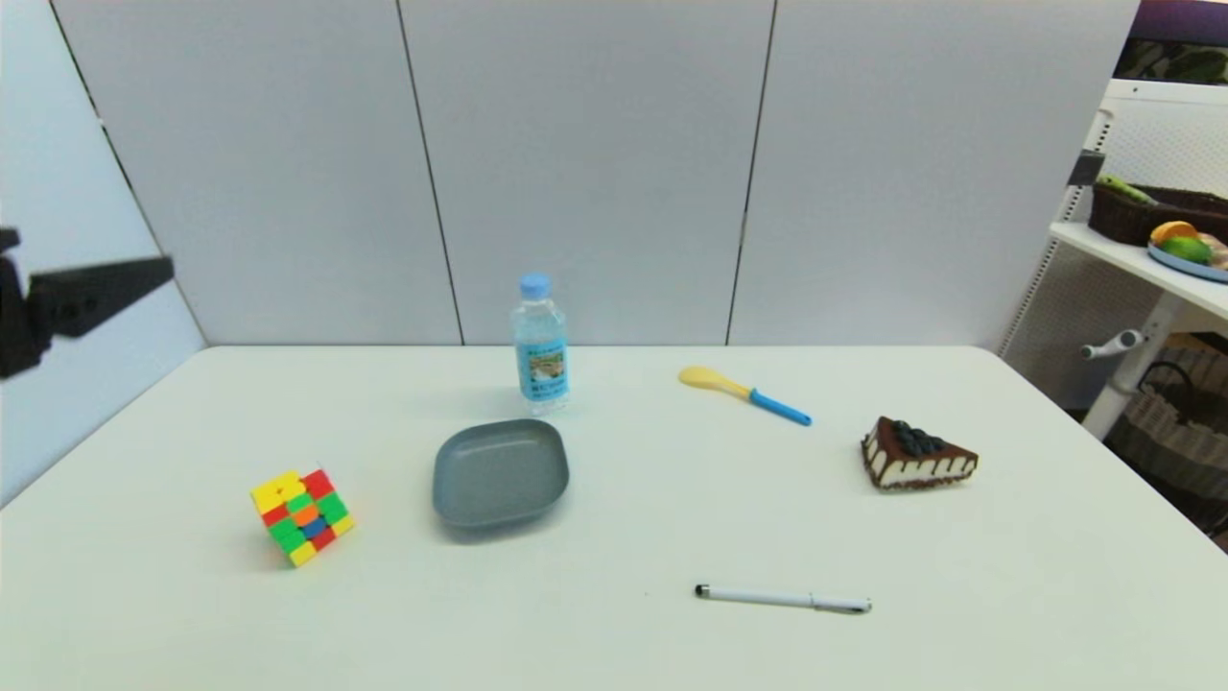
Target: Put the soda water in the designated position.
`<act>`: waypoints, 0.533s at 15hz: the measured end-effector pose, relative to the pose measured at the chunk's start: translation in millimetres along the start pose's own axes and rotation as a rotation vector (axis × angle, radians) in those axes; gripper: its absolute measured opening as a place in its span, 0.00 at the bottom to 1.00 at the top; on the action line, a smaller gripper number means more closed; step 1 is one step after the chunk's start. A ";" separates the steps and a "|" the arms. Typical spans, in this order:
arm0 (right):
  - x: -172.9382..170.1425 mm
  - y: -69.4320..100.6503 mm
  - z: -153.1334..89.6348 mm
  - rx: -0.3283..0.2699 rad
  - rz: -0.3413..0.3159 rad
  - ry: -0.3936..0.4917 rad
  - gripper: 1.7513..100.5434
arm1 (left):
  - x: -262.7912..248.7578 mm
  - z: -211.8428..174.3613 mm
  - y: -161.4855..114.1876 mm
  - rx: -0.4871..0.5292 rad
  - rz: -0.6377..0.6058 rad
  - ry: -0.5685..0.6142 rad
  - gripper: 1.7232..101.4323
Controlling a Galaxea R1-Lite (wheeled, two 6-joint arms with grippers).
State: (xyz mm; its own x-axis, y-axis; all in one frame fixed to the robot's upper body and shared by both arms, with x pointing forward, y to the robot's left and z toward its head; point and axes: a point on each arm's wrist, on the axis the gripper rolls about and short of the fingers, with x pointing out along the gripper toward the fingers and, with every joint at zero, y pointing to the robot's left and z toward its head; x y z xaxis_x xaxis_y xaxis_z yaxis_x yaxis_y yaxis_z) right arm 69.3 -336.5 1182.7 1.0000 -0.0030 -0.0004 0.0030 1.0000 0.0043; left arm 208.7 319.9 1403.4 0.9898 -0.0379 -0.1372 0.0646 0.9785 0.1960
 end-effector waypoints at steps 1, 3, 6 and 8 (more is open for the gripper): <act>0.0 0.0 0.0 0.000 0.000 0.000 0.97 | -18.4 -23.6 -2.3 0.002 0.005 0.022 0.95; 0.0 0.0 0.0 0.000 0.001 0.000 0.97 | -52.0 -72.3 -8.2 0.001 -0.001 0.044 0.95; 0.0 0.0 0.0 0.000 0.001 0.000 0.97 | -84.5 -141.2 -19.4 -0.013 -0.050 0.036 0.96; 0.0 0.0 0.0 0.000 0.000 0.000 0.97 | -89.1 -174.2 -26.8 -0.025 -0.107 0.008 0.96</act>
State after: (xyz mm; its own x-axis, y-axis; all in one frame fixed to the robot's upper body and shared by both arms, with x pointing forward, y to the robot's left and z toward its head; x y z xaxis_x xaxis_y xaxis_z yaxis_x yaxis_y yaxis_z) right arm 69.3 -336.5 1182.7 1.0000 -0.0032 -0.0004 0.0032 1.0000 0.0047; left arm 96.6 332.3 1241.2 0.9764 -0.1407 -0.1637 0.1664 0.9737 0.1555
